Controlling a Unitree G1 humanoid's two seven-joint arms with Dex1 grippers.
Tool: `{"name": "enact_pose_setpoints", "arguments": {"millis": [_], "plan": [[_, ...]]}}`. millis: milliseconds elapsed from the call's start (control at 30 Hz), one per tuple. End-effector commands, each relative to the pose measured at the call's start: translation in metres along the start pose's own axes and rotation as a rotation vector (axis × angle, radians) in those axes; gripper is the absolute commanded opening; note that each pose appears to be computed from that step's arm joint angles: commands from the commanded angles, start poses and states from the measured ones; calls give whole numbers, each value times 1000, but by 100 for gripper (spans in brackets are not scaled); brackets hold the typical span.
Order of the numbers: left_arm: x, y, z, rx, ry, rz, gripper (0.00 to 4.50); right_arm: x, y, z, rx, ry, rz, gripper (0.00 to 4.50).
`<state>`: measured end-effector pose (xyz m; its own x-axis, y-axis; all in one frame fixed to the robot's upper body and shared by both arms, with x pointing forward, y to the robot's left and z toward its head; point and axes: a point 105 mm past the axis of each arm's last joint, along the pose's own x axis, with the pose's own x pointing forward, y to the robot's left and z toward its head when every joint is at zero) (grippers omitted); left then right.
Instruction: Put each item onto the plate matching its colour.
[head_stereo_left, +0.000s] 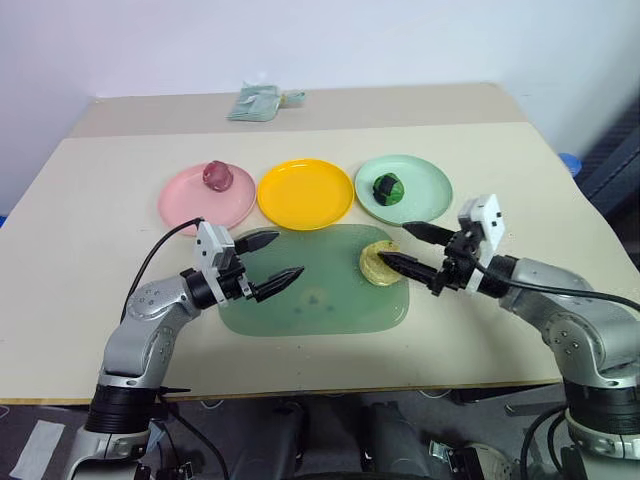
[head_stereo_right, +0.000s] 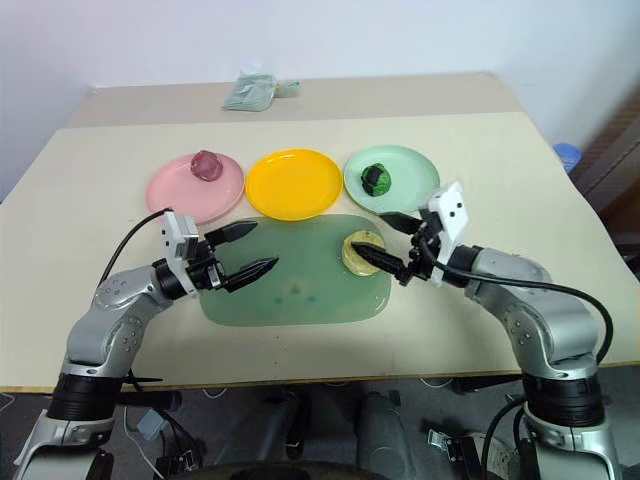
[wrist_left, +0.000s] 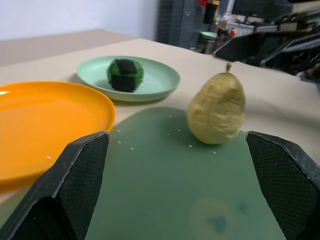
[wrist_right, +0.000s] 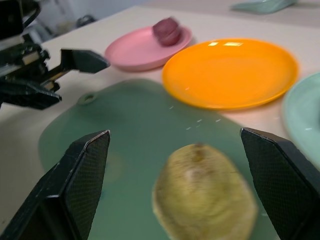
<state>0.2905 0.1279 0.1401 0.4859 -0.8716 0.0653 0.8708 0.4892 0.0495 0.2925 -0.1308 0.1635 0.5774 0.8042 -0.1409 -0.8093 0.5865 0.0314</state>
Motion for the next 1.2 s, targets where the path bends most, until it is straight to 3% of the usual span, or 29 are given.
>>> {"name": "enact_pose_setpoints", "arguments": {"millis": [33,267,500,600,633,667,833,1000,1200], "plan": [[-11,-12,13,35,-18,-72,450,8,-3,-4,-39,7,14,422],[-43,-35,16,57,51,-222,450,22,-17,-12,-69,25,3,422],[-49,-44,21,60,66,-286,450,26,-19,-18,-66,36,18,422],[-49,-45,21,58,66,-287,450,27,-22,-20,-69,40,12,344],[-49,-45,21,58,65,-279,450,27,-23,-19,-71,36,8,297],[-49,-43,21,54,60,-256,450,28,-23,-16,-76,26,7,257],[-45,-25,20,38,15,-76,450,37,-20,1,-114,-26,14,257],[-43,7,12,39,7,255,450,61,-22,33,-150,-129,8,257],[-37,16,3,50,21,408,450,100,-41,61,-221,-234,-90,257]]}}
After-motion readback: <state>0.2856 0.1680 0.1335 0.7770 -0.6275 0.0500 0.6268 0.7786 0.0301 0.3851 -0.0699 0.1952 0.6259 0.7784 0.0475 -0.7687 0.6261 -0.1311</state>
